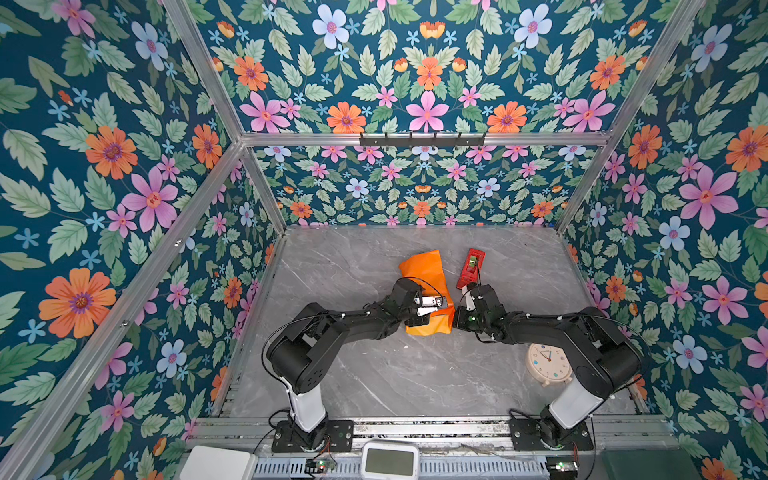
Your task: Wrap the gift box in paper
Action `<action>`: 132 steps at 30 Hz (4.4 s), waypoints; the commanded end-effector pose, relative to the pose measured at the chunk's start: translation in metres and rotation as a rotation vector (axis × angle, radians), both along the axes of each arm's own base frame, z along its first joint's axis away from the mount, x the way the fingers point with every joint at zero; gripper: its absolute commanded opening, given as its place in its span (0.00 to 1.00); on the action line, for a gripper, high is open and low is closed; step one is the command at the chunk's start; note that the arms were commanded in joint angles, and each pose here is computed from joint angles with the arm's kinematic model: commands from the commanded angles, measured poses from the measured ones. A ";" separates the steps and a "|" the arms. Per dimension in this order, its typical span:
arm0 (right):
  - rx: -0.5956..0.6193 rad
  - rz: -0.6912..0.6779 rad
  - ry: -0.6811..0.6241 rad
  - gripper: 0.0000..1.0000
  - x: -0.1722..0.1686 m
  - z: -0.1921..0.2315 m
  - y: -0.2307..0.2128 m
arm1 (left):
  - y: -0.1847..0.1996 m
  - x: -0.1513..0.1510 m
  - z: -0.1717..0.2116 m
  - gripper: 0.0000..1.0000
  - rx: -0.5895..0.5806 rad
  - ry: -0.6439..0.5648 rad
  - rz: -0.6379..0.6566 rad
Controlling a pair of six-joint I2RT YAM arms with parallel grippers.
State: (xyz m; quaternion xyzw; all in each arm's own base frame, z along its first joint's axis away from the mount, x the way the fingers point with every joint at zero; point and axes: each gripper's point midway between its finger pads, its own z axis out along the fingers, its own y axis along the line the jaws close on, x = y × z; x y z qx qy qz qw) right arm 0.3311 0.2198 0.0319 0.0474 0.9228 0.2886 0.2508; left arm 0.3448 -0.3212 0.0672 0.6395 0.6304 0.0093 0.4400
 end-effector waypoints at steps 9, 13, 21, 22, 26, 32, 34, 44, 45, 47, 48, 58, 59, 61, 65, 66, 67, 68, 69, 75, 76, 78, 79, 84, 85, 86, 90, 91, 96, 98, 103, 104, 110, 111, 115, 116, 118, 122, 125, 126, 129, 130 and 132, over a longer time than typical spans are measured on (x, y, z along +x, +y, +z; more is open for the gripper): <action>-0.014 0.021 -0.044 0.06 0.006 0.013 0.002 | 0.024 -0.019 -0.038 0.79 0.134 0.118 0.015; 0.006 0.034 -0.054 0.06 0.004 0.016 0.007 | 0.024 -0.019 -0.038 0.79 0.136 0.119 0.016; 0.018 0.047 -0.060 0.05 0.003 0.016 0.014 | 0.024 -0.020 -0.040 0.79 0.137 0.123 0.014; 0.018 0.045 -0.063 0.05 0.003 0.016 0.014 | 0.024 -0.019 -0.039 0.79 0.137 0.122 0.014; 0.027 0.042 -0.076 0.05 0.003 0.018 0.015 | 0.024 -0.019 -0.040 0.79 0.137 0.123 0.014; 0.037 0.053 -0.084 0.04 0.002 0.018 0.023 | 0.024 -0.020 -0.040 0.79 0.137 0.126 0.012; 0.039 0.052 -0.085 0.04 0.002 0.018 0.024 | 0.024 -0.020 -0.040 0.78 0.137 0.126 0.012; 0.046 0.050 -0.086 0.04 0.002 0.010 0.031 | 0.023 -0.020 -0.041 0.78 0.136 0.131 0.007; 0.049 0.051 -0.087 0.04 0.002 0.009 0.032 | 0.023 -0.021 -0.041 0.78 0.136 0.131 0.007; 0.046 0.047 -0.088 0.03 0.003 0.006 0.034 | 0.023 -0.021 -0.041 0.78 0.135 0.133 0.007; 0.047 0.044 -0.091 0.03 0.003 0.005 0.034 | 0.023 -0.021 -0.041 0.78 0.134 0.133 0.007; 0.063 0.000 -0.152 0.02 0.008 0.007 0.034 | 0.023 -0.021 -0.041 0.78 0.133 0.137 0.005; 0.067 -0.003 -0.161 0.02 0.009 0.008 0.034 | 0.022 -0.022 -0.041 0.78 0.133 0.138 0.004; 0.077 -0.005 -0.170 0.02 0.009 0.010 0.035 | 0.023 -0.022 -0.041 0.78 0.133 0.139 0.005; 0.089 -0.003 -0.182 0.02 0.011 0.012 0.038 | 0.022 -0.022 -0.041 0.78 0.133 0.139 0.004; 0.092 -0.003 -0.184 0.02 0.010 0.012 0.038 | 0.023 -0.022 -0.042 0.77 0.133 0.141 0.004; 0.097 -0.004 -0.187 0.02 0.011 0.013 0.039 | 0.023 -0.023 -0.042 0.77 0.135 0.142 0.003; 0.100 -0.004 -0.187 0.02 0.011 0.012 0.040 | 0.022 -0.023 -0.042 0.77 0.134 0.143 0.001; 0.101 -0.004 -0.185 0.02 0.011 0.011 0.041 | 0.022 -0.023 -0.042 0.77 0.133 0.142 0.002; 0.104 -0.018 -0.191 0.02 0.012 0.006 0.041 | 0.022 -0.024 -0.044 0.77 0.136 0.148 -0.002; 0.105 -0.019 -0.192 0.02 0.012 0.006 0.041 | 0.022 -0.025 -0.044 0.77 0.136 0.150 -0.003; 0.106 -0.021 -0.190 0.02 0.012 0.004 0.042 | 0.022 -0.025 -0.044 0.78 0.137 0.152 -0.004; 0.103 -0.023 -0.190 0.02 0.012 0.003 0.041 | 0.023 -0.025 -0.044 0.78 0.138 0.153 -0.003; 0.086 -0.032 -0.184 0.02 0.011 -0.005 0.038 | 0.020 -0.025 -0.043 0.79 0.134 0.153 -0.009; 0.082 -0.033 -0.182 0.02 0.011 -0.006 0.038 | 0.020 -0.025 -0.042 0.80 0.131 0.152 -0.011; 0.080 -0.035 -0.181 0.02 0.011 -0.007 0.037 | 0.020 -0.026 -0.043 0.80 0.132 0.154 -0.012; 0.060 -0.037 -0.171 0.02 0.008 -0.014 0.035 | 0.018 -0.025 -0.041 0.81 0.124 0.153 -0.009; 0.055 -0.036 -0.163 0.02 0.007 -0.017 0.035 | 0.018 -0.025 -0.041 0.82 0.122 0.154 -0.008; 0.057 -0.015 -0.136 0.01 -0.002 -0.026 0.036 | 0.019 -0.023 -0.041 0.81 0.124 0.148 0.000; 0.055 -0.002 -0.130 0.01 -0.006 -0.026 0.037 | 0.019 -0.023 -0.040 0.81 0.123 0.145 0.002; 0.052 0.027 -0.103 0.00 -0.020 -0.031 0.039 | 0.020 -0.021 -0.040 0.81 0.125 0.137 0.014; 0.054 0.032 -0.101 0.00 -0.022 -0.031 0.041 | 0.021 -0.021 -0.040 0.81 0.126 0.136 0.016; 0.045 0.056 -0.074 0.00 -0.035 -0.041 0.047 | 0.021 -0.020 -0.039 0.81 0.122 0.133 0.021; 0.047 0.056 -0.070 0.00 -0.036 -0.042 0.047 | 0.021 -0.020 -0.039 0.81 0.121 0.132 0.023; 0.052 0.056 -0.074 0.00 -0.042 -0.041 0.048 | 0.022 -0.019 -0.038 0.81 0.121 0.128 0.026; 0.053 0.059 -0.075 0.00 -0.044 -0.040 0.049 | 0.021 -0.019 -0.038 0.81 0.120 0.128 0.027; 0.059 0.071 -0.078 0.00 -0.045 -0.038 0.052 | 0.021 -0.018 -0.038 0.81 0.117 0.127 0.029; 0.070 0.082 -0.083 0.00 -0.046 -0.037 0.055 | 0.021 -0.018 -0.038 0.81 0.118 0.125 0.031; 0.071 0.081 -0.097 0.00 -0.043 -0.033 0.056 | 0.022 -0.018 -0.038 0.81 0.119 0.126 0.034; 0.068 0.075 -0.105 0.00 -0.041 -0.031 0.056 | 0.022 -0.018 -0.039 0.81 0.120 0.127 0.033; 0.049 0.074 -0.122 0.00 -0.034 -0.025 0.056 | 0.022 -0.018 -0.039 0.81 0.119 0.127 0.033; 0.047 0.071 -0.127 0.00 -0.031 -0.023 0.056 | 0.022 -0.019 -0.039 0.81 0.121 0.128 0.033; 0.055 0.062 -0.130 0.00 -0.026 -0.021 0.055 | 0.022 -0.019 -0.039 0.81 0.120 0.127 0.033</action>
